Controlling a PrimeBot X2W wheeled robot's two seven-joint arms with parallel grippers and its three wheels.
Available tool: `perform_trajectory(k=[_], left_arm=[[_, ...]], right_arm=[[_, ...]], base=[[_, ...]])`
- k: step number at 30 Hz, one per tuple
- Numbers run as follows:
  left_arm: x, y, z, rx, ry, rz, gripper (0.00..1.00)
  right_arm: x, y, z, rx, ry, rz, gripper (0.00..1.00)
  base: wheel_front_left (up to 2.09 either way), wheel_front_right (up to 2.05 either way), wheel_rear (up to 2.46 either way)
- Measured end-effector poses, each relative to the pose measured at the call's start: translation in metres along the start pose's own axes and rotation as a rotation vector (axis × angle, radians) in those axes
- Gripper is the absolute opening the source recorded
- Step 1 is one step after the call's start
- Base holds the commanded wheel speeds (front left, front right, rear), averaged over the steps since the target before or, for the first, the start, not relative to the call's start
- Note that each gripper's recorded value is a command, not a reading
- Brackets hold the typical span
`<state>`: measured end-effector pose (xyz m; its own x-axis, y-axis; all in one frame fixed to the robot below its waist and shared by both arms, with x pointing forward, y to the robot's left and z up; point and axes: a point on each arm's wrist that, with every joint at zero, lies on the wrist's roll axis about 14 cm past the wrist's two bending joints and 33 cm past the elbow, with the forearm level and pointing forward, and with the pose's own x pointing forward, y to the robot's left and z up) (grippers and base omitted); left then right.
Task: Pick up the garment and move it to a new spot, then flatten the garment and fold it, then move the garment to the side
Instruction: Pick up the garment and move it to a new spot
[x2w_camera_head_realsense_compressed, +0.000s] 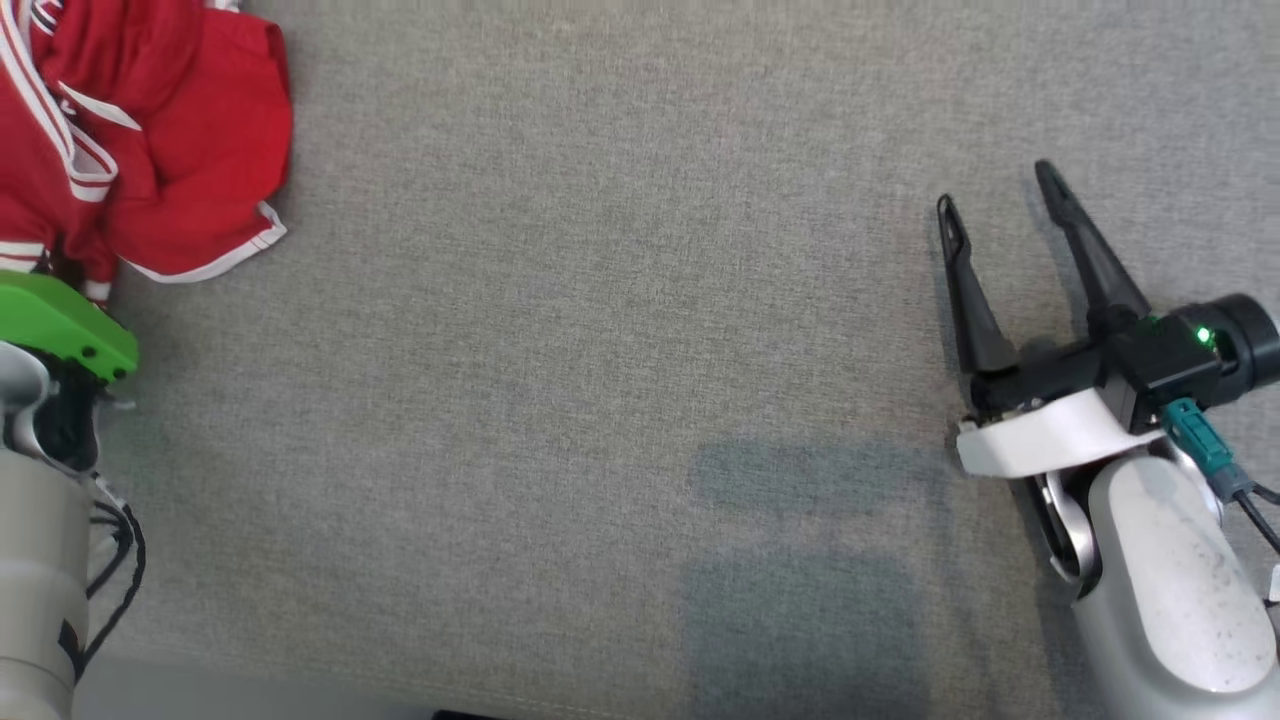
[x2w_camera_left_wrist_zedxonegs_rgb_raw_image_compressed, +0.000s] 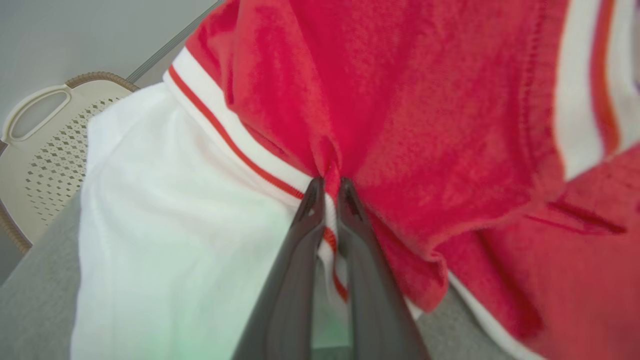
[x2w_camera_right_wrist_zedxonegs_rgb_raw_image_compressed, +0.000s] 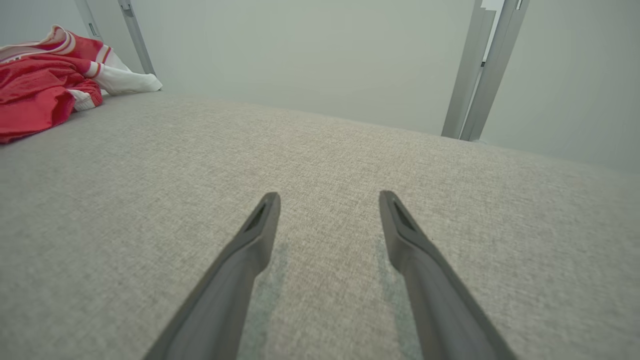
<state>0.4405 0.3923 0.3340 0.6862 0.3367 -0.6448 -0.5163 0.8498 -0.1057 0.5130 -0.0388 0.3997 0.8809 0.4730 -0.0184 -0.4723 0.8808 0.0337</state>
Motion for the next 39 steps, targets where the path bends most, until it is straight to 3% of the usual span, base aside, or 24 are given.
perform_trajectory(k=[3, 6, 14, 20, 25, 32, 39], left_arm=[[-0.014, 0.006, 0.006, 0.001, -0.043, -0.003, 0.00], [-0.042, 0.026, 0.042, 0.014, -0.188, 0.001, 0.00], [-0.097, -0.002, 0.123, 0.060, -0.471, -0.154, 0.00], [-0.171, -0.066, 0.204, 0.160, -0.741, -0.337, 0.00], [-0.243, -0.132, 0.242, 0.245, -0.880, -0.519, 0.00], [-0.321, -0.231, 0.242, 0.351, -0.938, -0.807, 0.00], [-0.376, -0.328, 0.197, 0.345, -0.892, -1.137, 0.00]], right_arm=[[-0.009, 0.005, 0.007, 0.013, 0.006, -0.004, 1.00], [-0.024, 0.014, 0.027, 0.035, -0.014, -0.016, 1.00], [-0.052, 0.026, 0.068, 0.054, -0.075, -0.038, 1.00], [-0.071, 0.027, 0.099, 0.043, -0.137, -0.061, 1.00], [-0.089, 0.016, 0.116, 0.033, -0.174, -0.111, 1.00], [-0.122, -0.012, 0.130, 0.049, -0.213, -0.219, 1.00], [-0.156, -0.043, 0.144, 0.052, -0.256, -0.341, 1.00]], base=[[0.00, 0.00, 0.00], [0.00, 0.00, 0.00], [0.00, 0.00, 0.00], [0.00, 0.00, 0.00], [0.00, 0.00, 0.00], [0.00, 0.00, 0.00], [0.00, 0.00, 0.00]])
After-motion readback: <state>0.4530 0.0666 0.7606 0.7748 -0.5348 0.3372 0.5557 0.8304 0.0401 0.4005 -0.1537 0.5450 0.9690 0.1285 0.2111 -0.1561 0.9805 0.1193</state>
